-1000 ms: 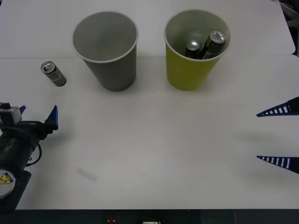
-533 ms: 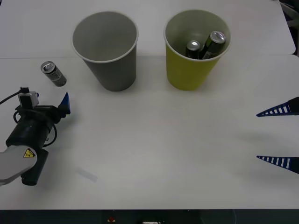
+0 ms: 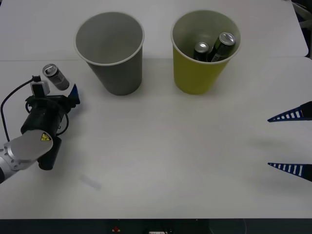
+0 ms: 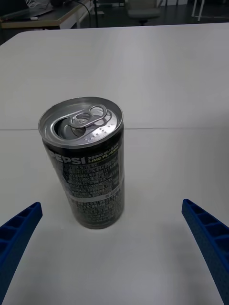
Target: Put the can into the green bin and the plastic bottle into the gray bin
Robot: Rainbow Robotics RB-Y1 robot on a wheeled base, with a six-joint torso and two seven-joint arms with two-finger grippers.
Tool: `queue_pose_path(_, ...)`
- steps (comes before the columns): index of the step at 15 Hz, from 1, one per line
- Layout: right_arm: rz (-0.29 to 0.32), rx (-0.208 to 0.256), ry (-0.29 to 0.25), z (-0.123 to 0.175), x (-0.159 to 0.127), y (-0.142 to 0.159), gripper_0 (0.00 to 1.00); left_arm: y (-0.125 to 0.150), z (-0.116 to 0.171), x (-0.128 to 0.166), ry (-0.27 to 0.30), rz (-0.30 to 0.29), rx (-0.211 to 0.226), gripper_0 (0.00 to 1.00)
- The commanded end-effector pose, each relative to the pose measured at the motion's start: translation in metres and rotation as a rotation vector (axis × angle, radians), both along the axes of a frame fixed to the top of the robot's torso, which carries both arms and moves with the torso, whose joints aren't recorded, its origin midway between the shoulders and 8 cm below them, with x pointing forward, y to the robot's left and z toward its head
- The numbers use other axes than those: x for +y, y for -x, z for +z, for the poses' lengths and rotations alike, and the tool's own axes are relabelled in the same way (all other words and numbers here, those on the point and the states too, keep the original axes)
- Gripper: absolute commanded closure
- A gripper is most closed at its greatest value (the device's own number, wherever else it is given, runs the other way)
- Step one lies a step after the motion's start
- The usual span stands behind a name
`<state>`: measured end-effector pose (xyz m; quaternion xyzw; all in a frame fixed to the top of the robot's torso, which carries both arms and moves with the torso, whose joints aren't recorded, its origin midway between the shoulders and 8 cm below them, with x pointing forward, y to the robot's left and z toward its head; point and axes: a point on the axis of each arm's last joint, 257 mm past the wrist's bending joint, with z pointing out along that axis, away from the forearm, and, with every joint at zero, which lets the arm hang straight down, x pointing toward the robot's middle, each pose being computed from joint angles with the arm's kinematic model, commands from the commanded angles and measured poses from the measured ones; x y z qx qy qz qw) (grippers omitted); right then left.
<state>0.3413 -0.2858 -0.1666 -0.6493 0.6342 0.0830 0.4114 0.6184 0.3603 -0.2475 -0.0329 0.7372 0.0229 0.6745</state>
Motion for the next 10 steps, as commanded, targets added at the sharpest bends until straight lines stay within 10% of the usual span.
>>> queue_pose_path(1, 0.0, 0.0, 0.0, 0.0, 0.0, 0.0, 0.0, -0.015, 0.005, 0.0, 0.011, 0.005, 0.009, 0.0)
queue_pose_path(10, 0.0, 0.0, 0.0, 0.0, 0.0, 0.0, 0.0, -0.044, 0.017, 0.002, 0.03, 0.034, 0.022, 0.0)
